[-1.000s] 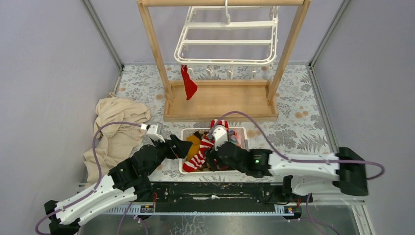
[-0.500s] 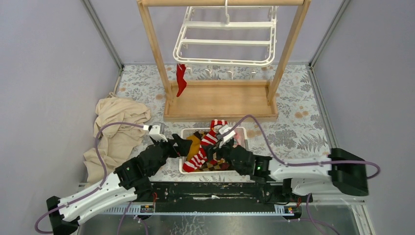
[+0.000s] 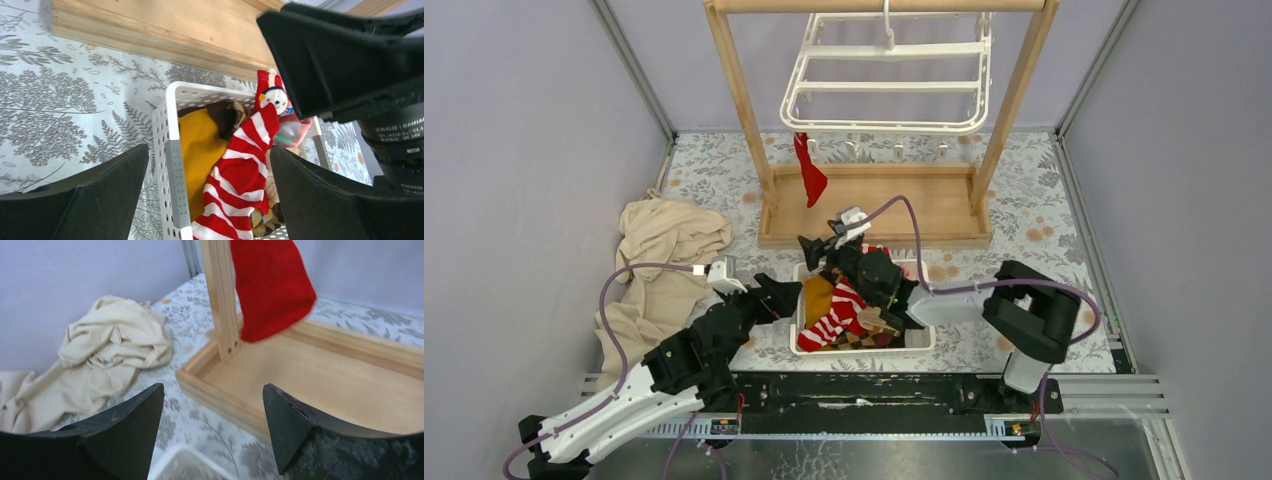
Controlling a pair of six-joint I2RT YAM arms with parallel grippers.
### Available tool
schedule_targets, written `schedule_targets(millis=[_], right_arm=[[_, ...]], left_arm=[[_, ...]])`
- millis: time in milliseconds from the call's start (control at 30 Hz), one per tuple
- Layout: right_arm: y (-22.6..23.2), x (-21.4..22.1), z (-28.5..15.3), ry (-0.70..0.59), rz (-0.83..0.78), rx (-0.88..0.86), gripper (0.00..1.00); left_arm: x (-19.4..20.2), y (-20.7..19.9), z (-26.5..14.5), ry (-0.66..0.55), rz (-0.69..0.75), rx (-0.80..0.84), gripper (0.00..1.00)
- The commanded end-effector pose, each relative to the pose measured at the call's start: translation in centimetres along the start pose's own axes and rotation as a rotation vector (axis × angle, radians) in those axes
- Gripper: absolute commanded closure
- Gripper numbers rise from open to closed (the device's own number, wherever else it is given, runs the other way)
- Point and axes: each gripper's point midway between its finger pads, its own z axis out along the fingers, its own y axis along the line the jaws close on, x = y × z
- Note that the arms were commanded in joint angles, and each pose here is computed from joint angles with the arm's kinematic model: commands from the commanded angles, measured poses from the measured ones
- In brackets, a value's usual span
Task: Remove the socks clipped to the hanger
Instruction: Place the sock in the bin, then remove the sock from the hanger.
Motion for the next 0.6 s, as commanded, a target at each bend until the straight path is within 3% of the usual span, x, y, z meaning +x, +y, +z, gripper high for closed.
schedule_targets(millis=[0, 133, 400, 567], right_arm=[[2.9, -4.7, 3.6, -0.16, 0.069, -0.105, 0.21], [3.2, -4.9, 6.0, -0.188, 0.069, -0.081, 0.2], [-0.3, -5.6, 9.0, -0.262, 0.105, 0.151, 0.19], [-1.7, -6.0, 10.7, -0.29, 0.139, 0.175, 0.18]], left_arm=[[-2.3, 0.5, -0.6, -0.068, -0.05, -0.061, 0.02], [-2.9, 0.2, -0.7, -0.081, -0.042, -0.056, 0.02], [-2.5, 0.1, -0.8, -0.061, -0.033, -0.048, 0.02], [-2.5, 0.1, -0.8, -0.058, -0.032, -0.045, 0.02]])
